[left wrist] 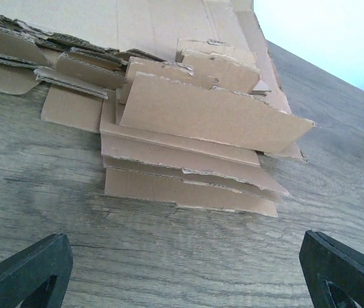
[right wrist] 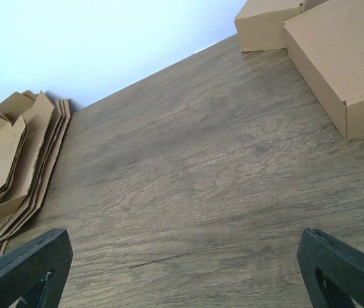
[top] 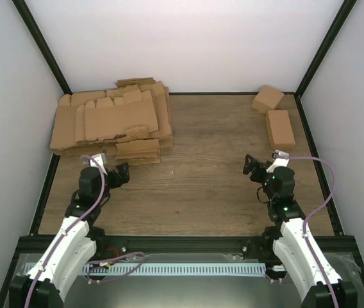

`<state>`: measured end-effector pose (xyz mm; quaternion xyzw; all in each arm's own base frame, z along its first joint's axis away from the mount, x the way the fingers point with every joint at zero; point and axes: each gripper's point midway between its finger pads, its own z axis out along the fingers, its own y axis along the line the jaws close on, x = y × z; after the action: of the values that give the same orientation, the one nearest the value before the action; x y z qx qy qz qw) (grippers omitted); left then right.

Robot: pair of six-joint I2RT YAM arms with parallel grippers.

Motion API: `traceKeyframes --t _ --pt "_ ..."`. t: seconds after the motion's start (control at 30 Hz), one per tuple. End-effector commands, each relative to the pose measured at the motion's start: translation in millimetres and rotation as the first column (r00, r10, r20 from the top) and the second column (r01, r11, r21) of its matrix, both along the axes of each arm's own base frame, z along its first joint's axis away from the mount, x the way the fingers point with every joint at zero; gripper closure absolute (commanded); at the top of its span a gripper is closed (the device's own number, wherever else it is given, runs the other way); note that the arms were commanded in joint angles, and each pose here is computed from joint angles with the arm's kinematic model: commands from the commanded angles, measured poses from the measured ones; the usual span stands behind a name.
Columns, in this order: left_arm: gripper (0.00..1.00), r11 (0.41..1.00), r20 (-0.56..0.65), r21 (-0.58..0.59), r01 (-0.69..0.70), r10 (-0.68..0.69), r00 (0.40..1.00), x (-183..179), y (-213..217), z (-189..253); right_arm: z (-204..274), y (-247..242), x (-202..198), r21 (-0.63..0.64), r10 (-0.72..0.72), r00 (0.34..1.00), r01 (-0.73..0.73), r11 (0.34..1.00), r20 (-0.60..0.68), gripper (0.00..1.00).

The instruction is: Fold the paper box

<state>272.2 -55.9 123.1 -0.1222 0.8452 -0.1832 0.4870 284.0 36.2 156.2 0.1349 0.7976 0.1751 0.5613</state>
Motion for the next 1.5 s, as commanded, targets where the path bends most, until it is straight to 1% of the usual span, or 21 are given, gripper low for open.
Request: traceKeyframes --t 0.0,0.17,0.33,0.47,0.53,0.67,0.73,0.77,0.87,0.9,0.97,1.03,1.1,1.13,1.33,1.37,1.47 --pt "0.00 0.999 0.040 0.004 0.041 -0.041 0.998 0.2 -6.2 7.9 7.1 2.8 0.6 0.001 0.011 1.000 -0.011 1.000 0.027 0.00" --pt "0.00 1.000 0.024 -0.014 0.026 -0.026 0.999 2.5 -5.9 15.9 5.5 4.8 0.9 0.004 0.022 1.000 -0.022 1.000 0.021 0.00" --pt "0.00 0.998 0.054 -0.059 0.020 -0.017 0.998 18.6 -10.7 56.0 3.1 5.0 1.5 0.011 0.019 1.000 -0.020 1.000 0.009 0.00" --pt "0.00 0.997 -0.027 -0.057 -0.042 0.040 0.999 46.5 -7.9 70.9 2.7 4.4 1.8 0.016 0.014 1.000 -0.014 1.000 0.007 0.00" --pt "0.00 0.999 -0.068 -0.036 -0.034 0.031 0.997 63.3 -11.6 75.8 1.7 3.0 2.0 0.017 0.006 1.000 -0.006 1.000 0.002 0.00" --pt "0.00 0.998 -0.129 0.051 0.025 -0.018 0.991 99.0 -19.7 77.6 2.6 3.1 1.0 0.020 0.005 1.000 -0.005 1.000 0.004 0.00" --pt "0.03 0.993 -0.165 0.100 0.057 -0.040 0.985 116.6 -22.7 76.1 2.9 3.1 0.1 0.023 0.005 1.000 -0.005 1.000 0.005 0.00" --pt "0.05 0.990 -0.165 0.125 0.069 -0.048 0.985 126.3 -23.4 81.4 3.2 3.1 -0.3 0.024 0.006 1.000 -0.006 1.000 0.006 0.00" --pt "0.11 0.974 -0.222 0.183 0.132 -0.090 0.971 146.3 -28.8 70.2 3.8 4.1 -0.7 0.028 0.010 1.000 -0.010 1.000 -0.002 0.00" --pt "0.13 0.965 -0.258 0.197 0.171 -0.117 0.959 153.1 -32.7 59.1 5.3 5.0 -0.6 0.032 0.015 1.000 -0.014 0.999 -0.006 0.00" --pt "0.21 0.953 -0.302 0.203 0.225 -0.158 0.940 163.7 -39.6 49.4 9.1 8.7 -0.4 0.040 0.033 0.999 -0.032 0.999 -0.028 0.00" --pt "0.25 0.932 -0.327 0.191 0.308 -0.235 0.915 172.3 -53.0 41.5 11.3 12.2 -0.8 0.048 0.050 0.996 -0.047 0.998 -0.076 0.00" --pt "0.25 0.913 -0.335 0.193 0.360 -0.284 0.898 181.3 -62.0 38.0 16.4 16.3 0.3 0.053 0.073 0.992 -0.067 0.996 -0.104 0.00" --pt "0.24 0.909 -0.342 0.200 0.366 -0.285 0.895 186.3 -62.6 36.2 16.2 18.8 0.1 0.055 0.088 0.988 -0.081 0.995 -0.123 0.00" --pt "0.29 0.909 -0.397 0.241 0.340 -0.227 0.889 223.0 -67.1 22.0 14.4 27.0 -2.2 0.056 0.140 0.975 -0.133 0.990 -0.173 0.00" --pt "0.28 0.908 -0.405 0.241 0.342 -0.226 0.886 227.6 -71.7 16.9 15.5 28.2 -2.7 0.063 0.146 0.975 -0.137 0.989 -0.168 0.00" --pt "0.21 0.905 -0.411 0.256 0.339 -0.215 0.886 238.8 -89.0 12.6 15.3 28.3 -2.6 0.080 0.141 0.974 -0.128 0.988 -0.176 0.00"
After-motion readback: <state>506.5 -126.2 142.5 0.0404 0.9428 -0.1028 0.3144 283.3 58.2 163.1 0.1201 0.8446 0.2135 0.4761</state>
